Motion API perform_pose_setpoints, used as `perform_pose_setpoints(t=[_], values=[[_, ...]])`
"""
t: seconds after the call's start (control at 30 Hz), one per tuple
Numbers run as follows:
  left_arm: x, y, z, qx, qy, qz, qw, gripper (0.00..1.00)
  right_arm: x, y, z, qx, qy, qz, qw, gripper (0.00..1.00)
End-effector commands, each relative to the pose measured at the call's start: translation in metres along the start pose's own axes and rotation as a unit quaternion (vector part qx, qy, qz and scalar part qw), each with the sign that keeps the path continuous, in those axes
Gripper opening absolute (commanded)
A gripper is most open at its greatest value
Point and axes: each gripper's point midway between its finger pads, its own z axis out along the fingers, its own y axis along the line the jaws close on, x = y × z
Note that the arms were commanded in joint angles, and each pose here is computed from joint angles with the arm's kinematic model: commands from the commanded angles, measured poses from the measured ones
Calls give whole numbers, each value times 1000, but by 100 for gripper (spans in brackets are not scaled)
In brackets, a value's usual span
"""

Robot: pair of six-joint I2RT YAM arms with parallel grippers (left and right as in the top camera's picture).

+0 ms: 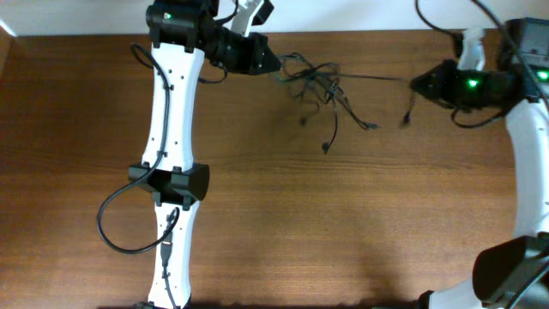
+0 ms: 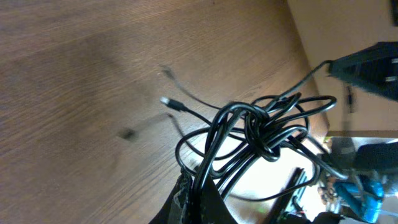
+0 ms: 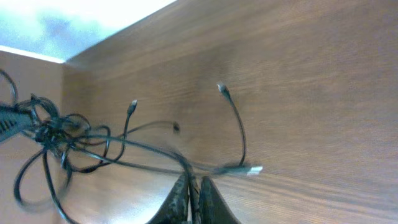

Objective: Untangle cables

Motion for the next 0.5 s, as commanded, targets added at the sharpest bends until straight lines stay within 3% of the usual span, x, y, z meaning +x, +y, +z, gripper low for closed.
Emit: perform_pose_setpoints(t=[0.0,0.03,0.17,0.3,0.47], values=[[-10,-27,-34,35,-43,97,994,0,0,-7,-12,-11,-6,-3,1000,70],[-9,-55,-32,100,-49,124,986,0,3,-4,-10,-12,0,-6,1000,99],[-3,-97,-23,178,-35,107,978,0,19,30,11,-35,30,-43,998,100],[-2,-103,-19,184,-20,52,981,0,30,71,33,-61,44,-72,995,88],[-6,-103,-19,185,-9,-39,982,0,39,102,47,-80,48,-95,991,61]])
